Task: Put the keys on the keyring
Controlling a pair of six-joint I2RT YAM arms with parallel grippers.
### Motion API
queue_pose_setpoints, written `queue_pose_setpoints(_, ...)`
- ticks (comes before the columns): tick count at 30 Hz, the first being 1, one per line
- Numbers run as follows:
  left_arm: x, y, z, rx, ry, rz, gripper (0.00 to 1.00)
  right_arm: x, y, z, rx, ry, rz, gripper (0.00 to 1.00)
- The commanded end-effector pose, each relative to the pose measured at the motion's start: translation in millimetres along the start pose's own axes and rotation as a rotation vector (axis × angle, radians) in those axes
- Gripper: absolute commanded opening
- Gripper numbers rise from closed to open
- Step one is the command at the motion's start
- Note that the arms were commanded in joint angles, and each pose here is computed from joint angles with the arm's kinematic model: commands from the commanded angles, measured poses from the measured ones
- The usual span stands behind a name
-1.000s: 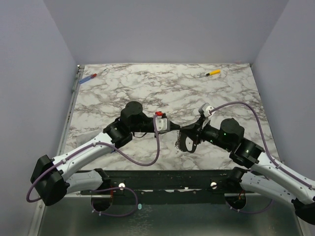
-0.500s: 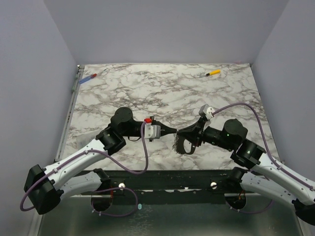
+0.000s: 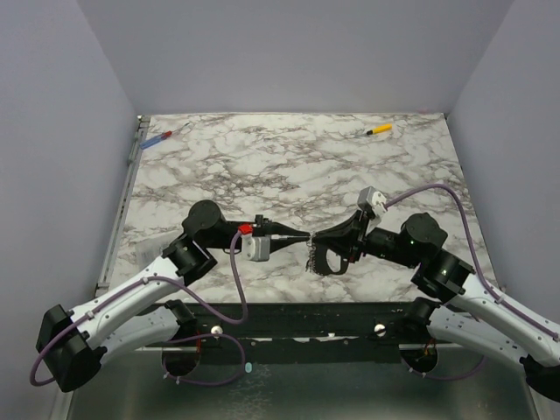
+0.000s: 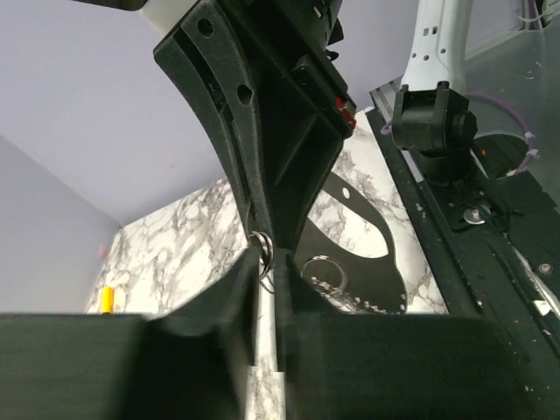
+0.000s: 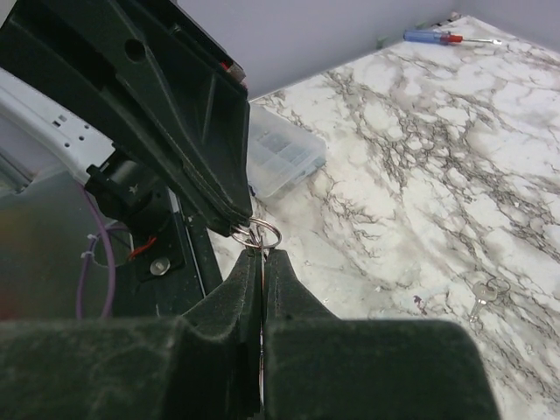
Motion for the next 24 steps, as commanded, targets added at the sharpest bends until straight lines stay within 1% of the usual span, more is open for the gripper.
queue_pose_setpoints(1, -7, -1, 0, 0.014, -0.047, 0.01, 0.36, 0, -20, -3, -0.076, 0.033, -0.046, 0.01)
queue_pose_setpoints(2, -9, -2, 1, 0.008, -0.062, 0.015, 0.46, 0, -20, -7, -0.085, 0.064, -0.035, 0.01)
queue_pose_setpoints(4, -12, -4, 3, -0.009, -0.096, 0.027, 0.56, -1, -16, -18, -0.104, 0.14, 0.012, 0.01)
queue_pose_setpoints(5, -13, -4, 5, -0.018, -0.115, 0.038, 0.58, -1, -16, -22, -0.119, 0.166, 0.027, 0.01)
queue_pose_setpoints(8, -15, -3, 10, -0.075, -0.153, 0.083, 0.61, -1, -15, -31, -0.179, 0.218, 0.067, 0.01)
queue_pose_setpoints(11, -13, 1, 16, -0.163, -0.175, 0.128, 0.6, -3, -17, -39, -0.229, 0.268, 0.096, 0.01)
queue_pose_setpoints(14, -8, 10, 20, -0.228, -0.186, 0.163, 0.56, -3, -19, -45, -0.275, 0.308, 0.14, 0.01)
queue_pose_setpoints(19, -3, 18, 33, -0.288, -0.24, 0.213, 0.54, -9, -15, -52, -0.381, 0.352, 0.237, 0.01)
queue_pose_setpoints(24, 4, 27, 36, -0.339, -0.224, 0.248, 0.5, -14, -7, -52, -0.471, 0.357, 0.32, 0.01)
Point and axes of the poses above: each gripper's point midway between its finger pads, its own x axis out along the fingers, its own z axis along the line the jaws close on, y = z × x, the point moved 5 cm from there along -x, back along the fingers, and after that the axes turned 8 degrees about x, right-handed, at the moved point
